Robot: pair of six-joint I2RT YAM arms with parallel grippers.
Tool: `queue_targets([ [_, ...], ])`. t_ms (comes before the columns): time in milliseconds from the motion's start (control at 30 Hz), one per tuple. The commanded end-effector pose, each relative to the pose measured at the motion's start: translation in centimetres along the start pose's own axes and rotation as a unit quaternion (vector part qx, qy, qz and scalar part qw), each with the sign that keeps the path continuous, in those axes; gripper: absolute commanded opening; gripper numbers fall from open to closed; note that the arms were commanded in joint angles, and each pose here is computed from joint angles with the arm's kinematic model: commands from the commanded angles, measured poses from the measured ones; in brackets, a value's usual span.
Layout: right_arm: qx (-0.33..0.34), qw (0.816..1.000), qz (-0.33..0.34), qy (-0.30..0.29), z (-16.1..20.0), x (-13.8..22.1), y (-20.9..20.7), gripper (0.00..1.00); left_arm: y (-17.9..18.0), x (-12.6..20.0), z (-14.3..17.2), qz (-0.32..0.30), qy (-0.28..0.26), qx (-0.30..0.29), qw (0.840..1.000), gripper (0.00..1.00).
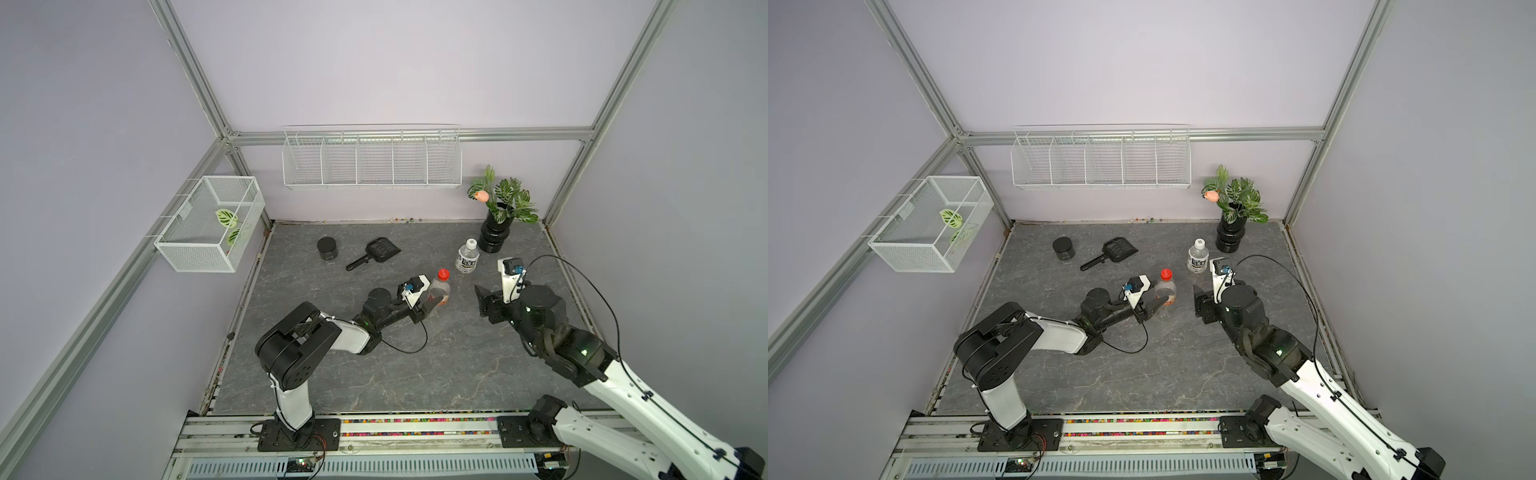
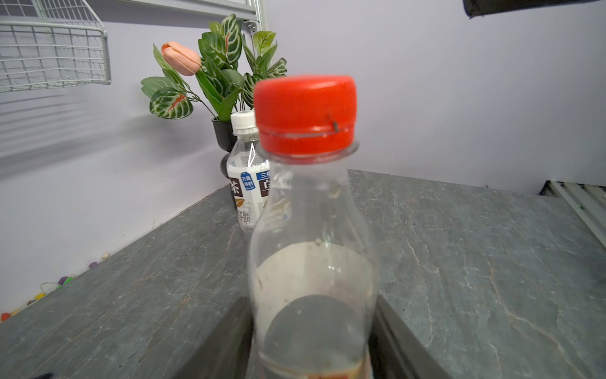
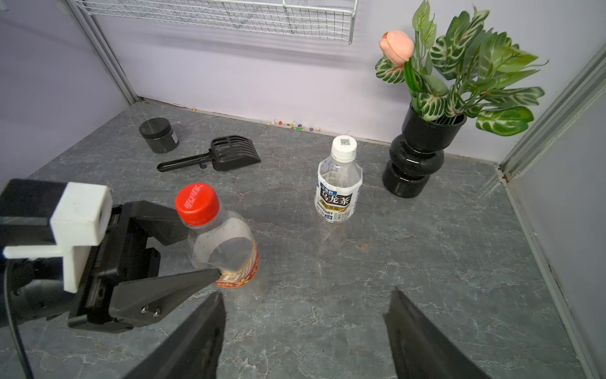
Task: Screw on the bottle caps
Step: Place the plastic bottle at the center of the board, then reset both arms
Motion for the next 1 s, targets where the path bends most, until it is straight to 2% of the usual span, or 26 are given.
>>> queue_targets([
  [0,0.022,1.0,0.017,0.006,0.4,0.2,-0.5,0.8,-0.2,0.1,1.1,0.015,0.015,0.002,1.0,0.64],
  [400,0.022,0.999,0.028,0.009,1.6,-0.2,-0.8,0.81,0.0,0.6,0.9,-0.011,0.013,0.0,1.0,0.73],
  [433,0.022,0.999,0.03,0.008,1.7,-0.1,-0.8,0.81,-0.1,0.7,0.8,-0.012,0.011,-0.002,1.0,0.76],
  [467,0.023,0.999,0.032,0.008,1.9,-0.1,-0.9,0.81,-0.1,0.9,0.7,-0.013,0.008,-0.004,1.0,1.0],
  [667,0.027,0.999,0.031,-0.005,2.6,0.7,-1.3,0.86,-0.6,2.4,-1.0,-0.021,0.003,-0.019,1.0,1.0],
  [767,0.04,0.996,0.078,0.013,3.6,0.6,-2.1,0.96,-1.1,4.1,-1.6,-0.031,0.024,-0.018,0.999,1.0],
  [900,0.037,0.991,0.122,0.038,6.0,-1.5,-3.3,0.98,-0.4,6.6,-1.1,-0.115,0.082,0.017,0.99,1.0],
  [967,0.022,0.989,0.139,0.049,7.5,-2.7,-4.1,0.99,0.6,8.1,-0.9,-0.163,0.084,0.038,0.982,1.0],
])
Point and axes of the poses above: each gripper's point midway between its finger pads, its own x axis back along the fingers, its own y axis along the line the jaws close on, z = x × y, the point moved 10 cm from there along x, back along the fingers, and after that the axes turned 6 degrees about x, right-handed, at the moved point
